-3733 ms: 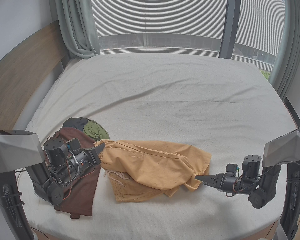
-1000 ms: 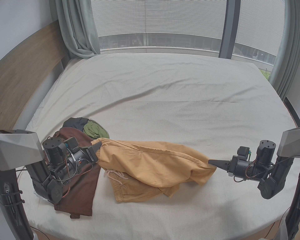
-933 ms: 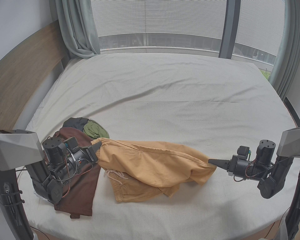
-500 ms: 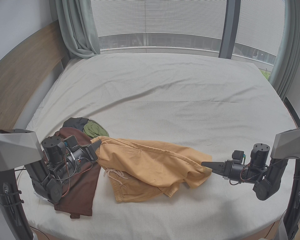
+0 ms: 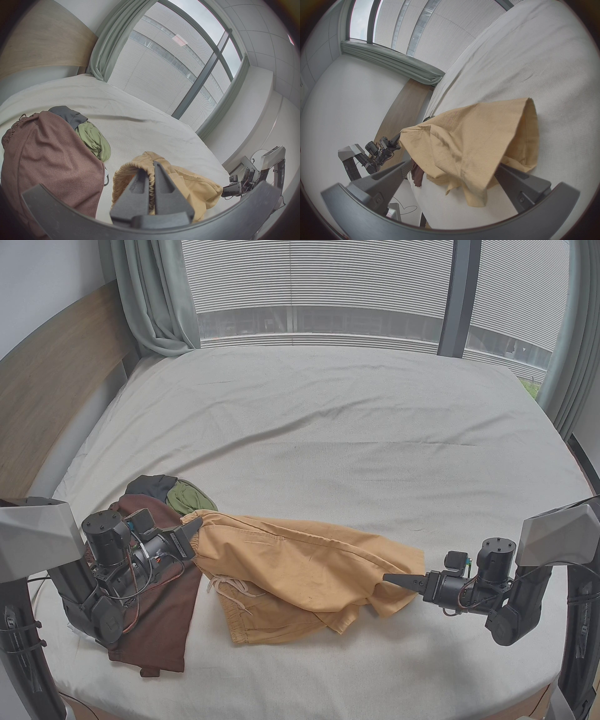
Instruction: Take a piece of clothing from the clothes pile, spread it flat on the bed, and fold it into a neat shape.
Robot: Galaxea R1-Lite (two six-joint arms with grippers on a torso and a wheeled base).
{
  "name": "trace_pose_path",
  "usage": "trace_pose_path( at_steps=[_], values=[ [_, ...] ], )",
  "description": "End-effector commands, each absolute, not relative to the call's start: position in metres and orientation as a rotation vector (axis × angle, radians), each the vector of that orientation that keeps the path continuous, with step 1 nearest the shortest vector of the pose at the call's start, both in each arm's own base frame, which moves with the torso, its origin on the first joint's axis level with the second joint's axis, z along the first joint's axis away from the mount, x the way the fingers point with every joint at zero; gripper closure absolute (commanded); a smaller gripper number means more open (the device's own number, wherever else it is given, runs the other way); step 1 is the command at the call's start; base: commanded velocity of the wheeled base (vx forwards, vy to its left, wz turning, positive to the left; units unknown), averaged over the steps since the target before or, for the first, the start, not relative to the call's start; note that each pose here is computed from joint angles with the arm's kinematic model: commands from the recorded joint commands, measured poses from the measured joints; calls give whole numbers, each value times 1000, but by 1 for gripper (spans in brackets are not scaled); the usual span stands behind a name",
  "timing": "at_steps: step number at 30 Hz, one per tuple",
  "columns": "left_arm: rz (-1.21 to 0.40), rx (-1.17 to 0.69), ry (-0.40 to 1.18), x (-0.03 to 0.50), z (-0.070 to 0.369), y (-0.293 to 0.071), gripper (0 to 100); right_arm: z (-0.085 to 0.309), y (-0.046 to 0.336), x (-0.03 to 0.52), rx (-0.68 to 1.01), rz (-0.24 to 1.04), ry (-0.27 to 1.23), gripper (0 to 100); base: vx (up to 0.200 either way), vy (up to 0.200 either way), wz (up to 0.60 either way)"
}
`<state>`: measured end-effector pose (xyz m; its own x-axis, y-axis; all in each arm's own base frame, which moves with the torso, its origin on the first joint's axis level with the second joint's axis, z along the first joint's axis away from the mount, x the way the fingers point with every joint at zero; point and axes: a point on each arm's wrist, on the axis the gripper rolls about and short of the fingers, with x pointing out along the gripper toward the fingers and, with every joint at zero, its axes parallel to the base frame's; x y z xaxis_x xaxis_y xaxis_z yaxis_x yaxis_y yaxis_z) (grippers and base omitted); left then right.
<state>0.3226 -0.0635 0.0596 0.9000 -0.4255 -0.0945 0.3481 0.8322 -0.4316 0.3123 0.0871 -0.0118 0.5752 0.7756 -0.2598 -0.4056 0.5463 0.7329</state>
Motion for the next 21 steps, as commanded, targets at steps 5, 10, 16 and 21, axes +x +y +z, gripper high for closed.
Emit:
trace_pose_path(
  at_steps=[5,10,16,21],
  values=[
    [-413,-420,189,323,59,-64,100,9,89,311,656,781,562,0,0,0,0],
    [-412,-420,191,323,59,-64,100,15,88,307,653,785,552,0,0,0,0],
    [-412,-420,191,323,59,-64,100,0,87,304,602,777,581,0,0,0,0],
    [-413,-420,189,323,59,-64,100,-11,87,305,588,774,602,0,0,0,0]
  ],
)
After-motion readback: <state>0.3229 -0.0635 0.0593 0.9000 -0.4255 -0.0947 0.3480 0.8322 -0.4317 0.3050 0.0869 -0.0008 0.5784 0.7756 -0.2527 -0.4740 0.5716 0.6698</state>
